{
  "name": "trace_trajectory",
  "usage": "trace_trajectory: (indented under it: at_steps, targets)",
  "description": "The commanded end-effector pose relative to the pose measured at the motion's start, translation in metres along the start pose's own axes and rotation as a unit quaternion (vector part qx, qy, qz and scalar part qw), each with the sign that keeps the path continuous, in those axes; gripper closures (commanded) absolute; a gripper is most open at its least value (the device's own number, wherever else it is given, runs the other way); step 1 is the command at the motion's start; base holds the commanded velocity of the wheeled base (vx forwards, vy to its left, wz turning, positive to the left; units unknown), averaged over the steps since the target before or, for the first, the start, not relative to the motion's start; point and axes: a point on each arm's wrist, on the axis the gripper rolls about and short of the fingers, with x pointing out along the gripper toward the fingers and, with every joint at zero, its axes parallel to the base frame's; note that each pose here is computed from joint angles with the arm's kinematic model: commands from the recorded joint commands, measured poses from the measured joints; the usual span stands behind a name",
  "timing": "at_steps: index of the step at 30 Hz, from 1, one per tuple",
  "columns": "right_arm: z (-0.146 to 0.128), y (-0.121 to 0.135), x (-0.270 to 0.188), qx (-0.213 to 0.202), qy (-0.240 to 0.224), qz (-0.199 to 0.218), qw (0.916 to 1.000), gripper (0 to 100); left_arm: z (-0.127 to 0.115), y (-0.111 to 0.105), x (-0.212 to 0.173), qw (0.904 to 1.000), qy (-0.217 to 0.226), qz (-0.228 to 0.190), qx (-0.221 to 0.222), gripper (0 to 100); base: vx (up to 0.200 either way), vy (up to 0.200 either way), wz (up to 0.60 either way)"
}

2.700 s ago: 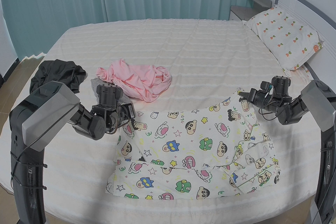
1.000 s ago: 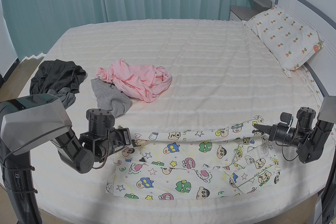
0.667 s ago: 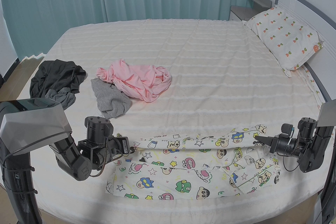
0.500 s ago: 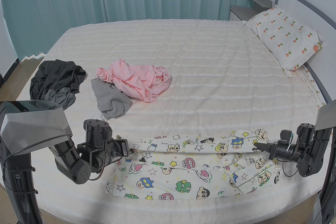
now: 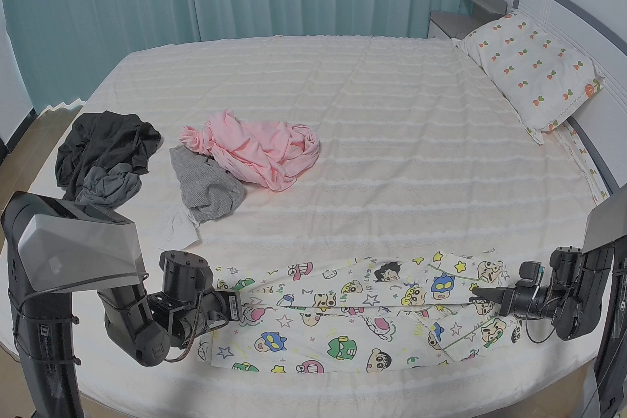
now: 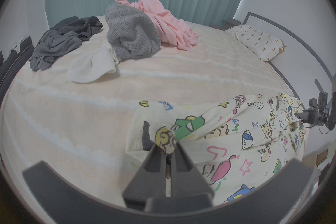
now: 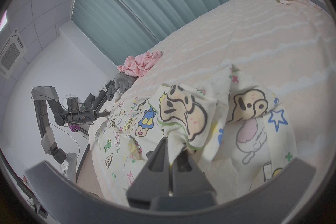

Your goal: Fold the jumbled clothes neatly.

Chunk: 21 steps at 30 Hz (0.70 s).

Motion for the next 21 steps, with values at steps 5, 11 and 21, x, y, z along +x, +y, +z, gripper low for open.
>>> trace_trajectory:
  at_steps: [5, 11, 21]
  targets:
    - [-0.006, -0.005, -0.001, 0.010, 0.005, -0.006, 0.9999, 100, -0.011, 0.002, 0.001, 0.9998, 0.021, 0.004, 0.004, 100, 0.000, 0.000, 0.00]
    - [-0.010, -0.005, -0.002, 0.015, 0.010, -0.007, 0.9998, 100, -0.012, 0.002, 0.001, 0.9997, 0.023, 0.005, 0.003, 0, 0.000, 0.000, 0.00]
    - [0.003, 0.000, -0.017, 0.005, -0.014, -0.023, 0.9996, 0, 0.003, -0.001, -0.007, 0.9982, -0.030, -0.010, -0.050, 0, 0.000, 0.000, 0.00]
